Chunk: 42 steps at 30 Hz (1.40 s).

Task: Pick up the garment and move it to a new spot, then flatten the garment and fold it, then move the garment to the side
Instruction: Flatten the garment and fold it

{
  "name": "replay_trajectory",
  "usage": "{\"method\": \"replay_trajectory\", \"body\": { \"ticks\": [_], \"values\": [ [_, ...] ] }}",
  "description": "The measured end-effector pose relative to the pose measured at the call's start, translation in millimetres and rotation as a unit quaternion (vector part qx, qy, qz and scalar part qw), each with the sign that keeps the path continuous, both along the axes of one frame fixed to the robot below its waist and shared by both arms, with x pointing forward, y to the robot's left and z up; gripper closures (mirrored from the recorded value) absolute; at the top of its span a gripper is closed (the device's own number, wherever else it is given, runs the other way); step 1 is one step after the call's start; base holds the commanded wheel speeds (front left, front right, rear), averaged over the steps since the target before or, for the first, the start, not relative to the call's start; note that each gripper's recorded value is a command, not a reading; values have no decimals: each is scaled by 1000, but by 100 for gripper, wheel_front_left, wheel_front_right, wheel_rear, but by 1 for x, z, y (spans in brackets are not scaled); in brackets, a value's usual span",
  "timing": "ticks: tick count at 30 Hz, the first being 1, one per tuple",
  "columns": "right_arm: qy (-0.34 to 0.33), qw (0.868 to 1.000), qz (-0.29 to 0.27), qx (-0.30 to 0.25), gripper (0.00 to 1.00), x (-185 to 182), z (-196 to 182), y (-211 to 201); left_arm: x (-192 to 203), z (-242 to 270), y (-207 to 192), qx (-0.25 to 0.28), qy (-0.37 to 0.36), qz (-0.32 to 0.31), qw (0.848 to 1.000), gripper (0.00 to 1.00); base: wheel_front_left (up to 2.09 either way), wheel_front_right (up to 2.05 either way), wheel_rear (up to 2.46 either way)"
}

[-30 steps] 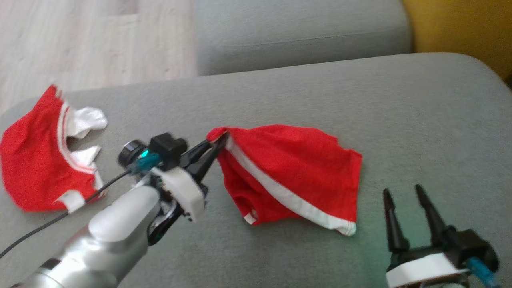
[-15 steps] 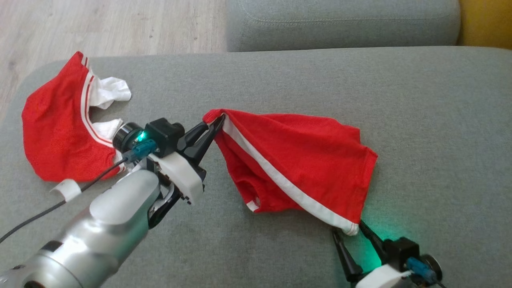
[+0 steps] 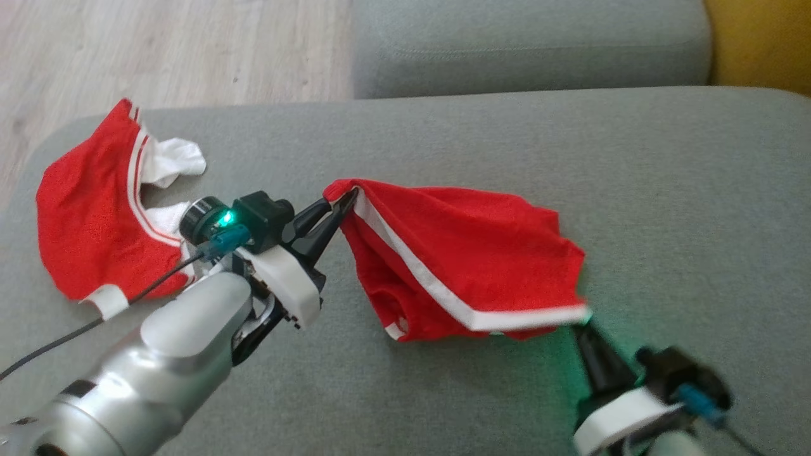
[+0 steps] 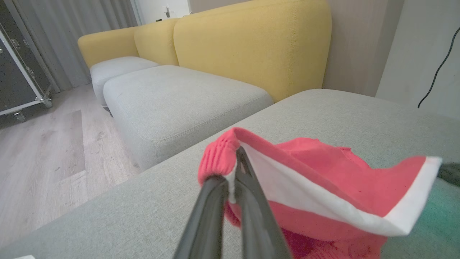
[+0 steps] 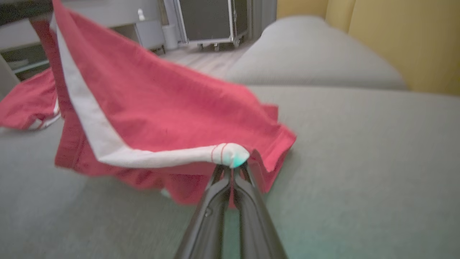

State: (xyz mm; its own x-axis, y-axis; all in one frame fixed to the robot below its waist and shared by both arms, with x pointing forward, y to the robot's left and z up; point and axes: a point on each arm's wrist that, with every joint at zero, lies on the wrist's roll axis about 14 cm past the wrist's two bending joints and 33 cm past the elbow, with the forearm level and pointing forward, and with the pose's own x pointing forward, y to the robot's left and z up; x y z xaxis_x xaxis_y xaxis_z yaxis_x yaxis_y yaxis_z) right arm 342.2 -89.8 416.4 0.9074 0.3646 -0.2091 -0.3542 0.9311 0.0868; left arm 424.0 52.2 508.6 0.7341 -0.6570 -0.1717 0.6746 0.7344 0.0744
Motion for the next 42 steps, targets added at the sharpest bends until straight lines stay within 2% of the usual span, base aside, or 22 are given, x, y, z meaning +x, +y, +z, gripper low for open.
{"method": "replay_trajectory", "body": {
  "ticks": [4,8,12,16,19,21,24,26,28,31,32,34,36,39,42],
  "values": [
    [-91,995,-36,-9,100,22,53,-27,-2,9,-5,14,-22,-21,999,100,0,0,0],
    [-189,980,-54,-27,100,66,117,-50,17,35,-10,43,-75,-45,995,100,0,0,0],
    [-299,951,-58,-48,100,127,203,-67,54,88,-22,61,-160,-65,983,100,0,0,0],
    [-386,918,-75,-57,100,173,282,-87,96,143,-26,63,-246,-56,966,100,0,0,0],
    [-435,894,-90,-64,100,194,322,-98,118,188,-29,38,-314,-38,948,100,0,0,0],
    [-455,882,-95,-71,100,203,334,-101,124,208,-33,17,-348,-37,937,100,0,0,0],
    [-454,881,-107,-83,100,213,327,-112,122,214,-40,-13,-373,-43,927,100,0,0,0],
    [-438,887,-118,-87,100,214,311,-121,115,197,-43,-22,-362,-51,930,100,0,0,0],
    [-407,900,-123,-97,100,209,283,-128,104,161,-45,-18,-327,-60,943,100,0,0,0],
    [-328,929,-137,-104,100,191,216,-143,79,94,-46,-9,-251,-70,965,100,0,0,0],
    [-328,929,-137,-104,100,191,216,-143,79,94,-46,-9,-251,-70,965,100,0,0,0],
    [-267,947,-150,-96,100,170,167,-150,55,50,-51,0,-199,-84,976,100,0,0,0],
    [-212,959,-165,-90,100,145,126,-157,26,16,-59,-11,-145,-96,985,100,0,0,0],
    [-167,963,-193,-84,100,109,96,-171,-23,-29,-74,-20,-68,-120,990,100,0,0,0],
    [-157,960,-214,-88,100,80,92,-180,-80,-70,-87,-20,15,-153,988,100,0,0,0]
  ]
}}
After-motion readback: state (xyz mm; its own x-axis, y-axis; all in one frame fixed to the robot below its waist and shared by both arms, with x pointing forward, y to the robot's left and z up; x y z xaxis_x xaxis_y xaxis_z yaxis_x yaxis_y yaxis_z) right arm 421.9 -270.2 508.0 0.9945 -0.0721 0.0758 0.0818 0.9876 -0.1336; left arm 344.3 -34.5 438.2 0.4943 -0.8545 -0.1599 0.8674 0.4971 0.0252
